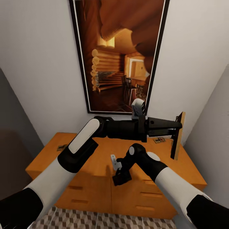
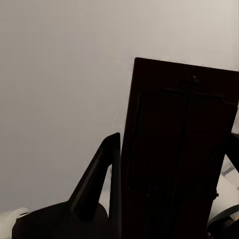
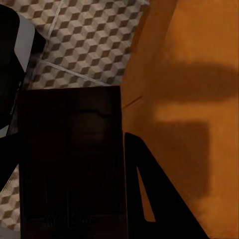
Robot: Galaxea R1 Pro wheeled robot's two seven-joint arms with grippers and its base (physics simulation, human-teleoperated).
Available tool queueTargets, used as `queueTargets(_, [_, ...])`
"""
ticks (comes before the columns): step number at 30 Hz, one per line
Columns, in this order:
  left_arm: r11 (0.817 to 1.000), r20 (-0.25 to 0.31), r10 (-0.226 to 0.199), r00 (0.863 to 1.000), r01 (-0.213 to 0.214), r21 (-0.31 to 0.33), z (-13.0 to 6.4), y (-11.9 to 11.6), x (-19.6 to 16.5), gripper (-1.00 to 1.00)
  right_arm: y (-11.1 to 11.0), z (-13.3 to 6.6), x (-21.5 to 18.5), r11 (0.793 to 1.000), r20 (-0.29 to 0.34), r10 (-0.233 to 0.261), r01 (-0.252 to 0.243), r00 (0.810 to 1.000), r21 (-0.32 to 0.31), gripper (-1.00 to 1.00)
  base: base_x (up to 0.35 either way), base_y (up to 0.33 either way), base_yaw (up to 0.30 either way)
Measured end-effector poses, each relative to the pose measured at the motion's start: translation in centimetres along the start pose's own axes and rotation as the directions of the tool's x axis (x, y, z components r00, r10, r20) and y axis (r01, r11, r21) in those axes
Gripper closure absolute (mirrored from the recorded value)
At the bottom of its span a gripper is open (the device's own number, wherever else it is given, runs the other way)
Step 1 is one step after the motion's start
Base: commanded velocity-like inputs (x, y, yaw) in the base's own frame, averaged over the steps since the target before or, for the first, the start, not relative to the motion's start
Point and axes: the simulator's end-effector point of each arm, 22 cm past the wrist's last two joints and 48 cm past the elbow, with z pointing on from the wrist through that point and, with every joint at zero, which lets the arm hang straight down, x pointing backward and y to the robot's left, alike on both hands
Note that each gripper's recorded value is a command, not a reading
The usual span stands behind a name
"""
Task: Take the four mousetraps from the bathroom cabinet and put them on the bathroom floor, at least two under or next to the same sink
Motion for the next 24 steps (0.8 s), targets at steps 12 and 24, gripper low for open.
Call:
queueTargets(12, [1.0, 0.0, 0.0, 1.0, 0.0, 0.0, 0.0, 0.0, 0.0, 1.0, 0.03, 0.03, 0.03, 1.0, 0.0, 0.001, -0.001, 1.0, -0.001, 1.0, -0.335, 0.0, 0.0])
queueTargets(24, [1.0, 0.0, 0.0, 1.0, 0.0, -0.004, -0.02, 0.09, 0.0, 1.0, 0.08, 0.09, 0.07, 1.0, 0.0, 0.001, -0.001, 1.0, -0.002, 1.0, -0.335, 0.0, 0.0])
